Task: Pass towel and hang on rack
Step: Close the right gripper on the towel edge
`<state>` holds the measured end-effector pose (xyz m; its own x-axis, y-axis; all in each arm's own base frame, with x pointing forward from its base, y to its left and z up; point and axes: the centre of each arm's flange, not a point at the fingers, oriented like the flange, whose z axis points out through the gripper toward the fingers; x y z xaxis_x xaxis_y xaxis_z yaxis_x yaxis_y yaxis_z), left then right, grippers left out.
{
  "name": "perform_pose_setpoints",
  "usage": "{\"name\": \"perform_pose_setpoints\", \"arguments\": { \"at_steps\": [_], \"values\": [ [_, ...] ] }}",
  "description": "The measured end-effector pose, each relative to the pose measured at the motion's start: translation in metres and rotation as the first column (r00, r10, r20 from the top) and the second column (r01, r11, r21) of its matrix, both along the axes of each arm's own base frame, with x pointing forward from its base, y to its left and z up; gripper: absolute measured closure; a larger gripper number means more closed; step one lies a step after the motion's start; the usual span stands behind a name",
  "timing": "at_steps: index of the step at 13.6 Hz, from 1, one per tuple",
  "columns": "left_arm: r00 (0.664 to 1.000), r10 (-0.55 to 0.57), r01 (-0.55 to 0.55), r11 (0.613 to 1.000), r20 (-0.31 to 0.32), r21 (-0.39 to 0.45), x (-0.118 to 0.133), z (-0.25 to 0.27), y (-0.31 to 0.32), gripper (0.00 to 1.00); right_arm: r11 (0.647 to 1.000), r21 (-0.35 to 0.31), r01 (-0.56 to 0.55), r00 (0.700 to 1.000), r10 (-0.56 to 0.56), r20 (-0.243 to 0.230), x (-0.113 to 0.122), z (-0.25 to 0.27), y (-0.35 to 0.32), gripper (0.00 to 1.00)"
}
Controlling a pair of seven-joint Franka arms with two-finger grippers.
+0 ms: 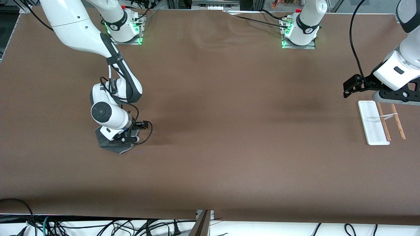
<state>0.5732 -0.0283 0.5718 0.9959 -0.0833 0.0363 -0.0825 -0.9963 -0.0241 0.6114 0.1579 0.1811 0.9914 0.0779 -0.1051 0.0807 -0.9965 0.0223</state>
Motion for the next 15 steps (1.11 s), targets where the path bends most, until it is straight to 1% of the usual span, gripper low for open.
{"name": "perform_pose_setpoints", "arguments": {
  "at_steps": [2, 3, 4, 5, 6, 8, 9, 10, 11, 12, 13, 15],
  "values": [
    [1.000, 0.000, 0.000, 1.000, 0.000, 0.000, 0.000, 0.000, 0.000, 0.00, 1.000, 0.001, 0.000, 1.000, 0.000, 0.001, -0.002, -0.006, 0.000, 0.14],
    [1.000, 0.000, 0.000, 1.000, 0.000, 0.000, 0.000, 0.000, 0.000, 0.00, 1.000, 0.001, 0.000, 1.000, 0.000, 0.002, -0.004, -0.009, -0.001, 0.17],
    [1.000, 0.000, 0.000, 1.000, 0.000, 0.000, 0.000, 0.000, 0.000, 0.00, 1.000, 0.002, 0.000, 1.000, 0.000, 0.003, -0.005, -0.011, -0.001, 0.17],
    [1.000, 0.000, 0.000, 1.000, 0.000, 0.000, 0.000, 0.000, 0.000, 0.00, 1.000, 0.003, -0.001, 1.000, 0.001, 0.007, -0.005, -0.011, -0.001, 0.23],
    [1.000, 0.000, 0.000, 1.000, 0.000, 0.000, 0.000, 0.000, 0.000, 0.00, 1.000, 0.006, -0.001, 1.000, 0.001, 0.010, -0.004, -0.008, 0.001, 0.33],
    [1.000, 0.000, 0.000, 1.000, 0.000, 0.000, 0.000, 0.000, 0.000, 0.00, 1.000, 0.011, -0.003, 1.000, 0.003, 0.015, -0.004, -0.004, 0.004, 0.58],
    [1.000, 0.000, 0.000, 1.000, 0.000, 0.000, 0.000, 0.000, 0.000, 0.00, 1.000, 0.011, -0.002, 1.000, 0.002, 0.017, -0.004, -0.003, 0.003, 0.68],
    [1.000, 0.000, 0.000, 1.000, 0.000, 0.000, 0.000, 0.000, 0.000, 0.00, 1.000, 0.008, 0.003, 1.000, -0.003, 0.017, -0.003, -0.002, 0.000, 0.80],
    [1.000, 0.000, 0.000, 1.000, 0.000, 0.000, 0.000, 0.000, 0.000, 0.00, 1.000, 0.006, 0.007, 1.000, -0.007, 0.017, -0.002, -0.002, -0.003, 0.87],
    [1.000, 0.000, 0.000, 1.000, 0.000, 0.000, 0.000, 0.000, 0.000, 0.00, 1.000, 0.006, 0.007, 1.000, -0.007, 0.017, -0.002, -0.002, -0.003, 0.87],
    [1.000, 0.000, 0.000, 1.000, 0.000, 0.000, 0.000, 0.000, 0.000, 0.00, 1.000, 0.006, 0.007, 1.000, -0.007, 0.017, -0.002, -0.002, -0.003, 0.92],
    [1.000, 0.000, 0.000, 1.000, 0.000, 0.000, 0.000, 0.000, 0.000, 0.00, 1.000, 0.007, 0.008, 1.000, -0.008, 0.020, -0.002, -0.001, -0.003, 0.92]
  ]
}}
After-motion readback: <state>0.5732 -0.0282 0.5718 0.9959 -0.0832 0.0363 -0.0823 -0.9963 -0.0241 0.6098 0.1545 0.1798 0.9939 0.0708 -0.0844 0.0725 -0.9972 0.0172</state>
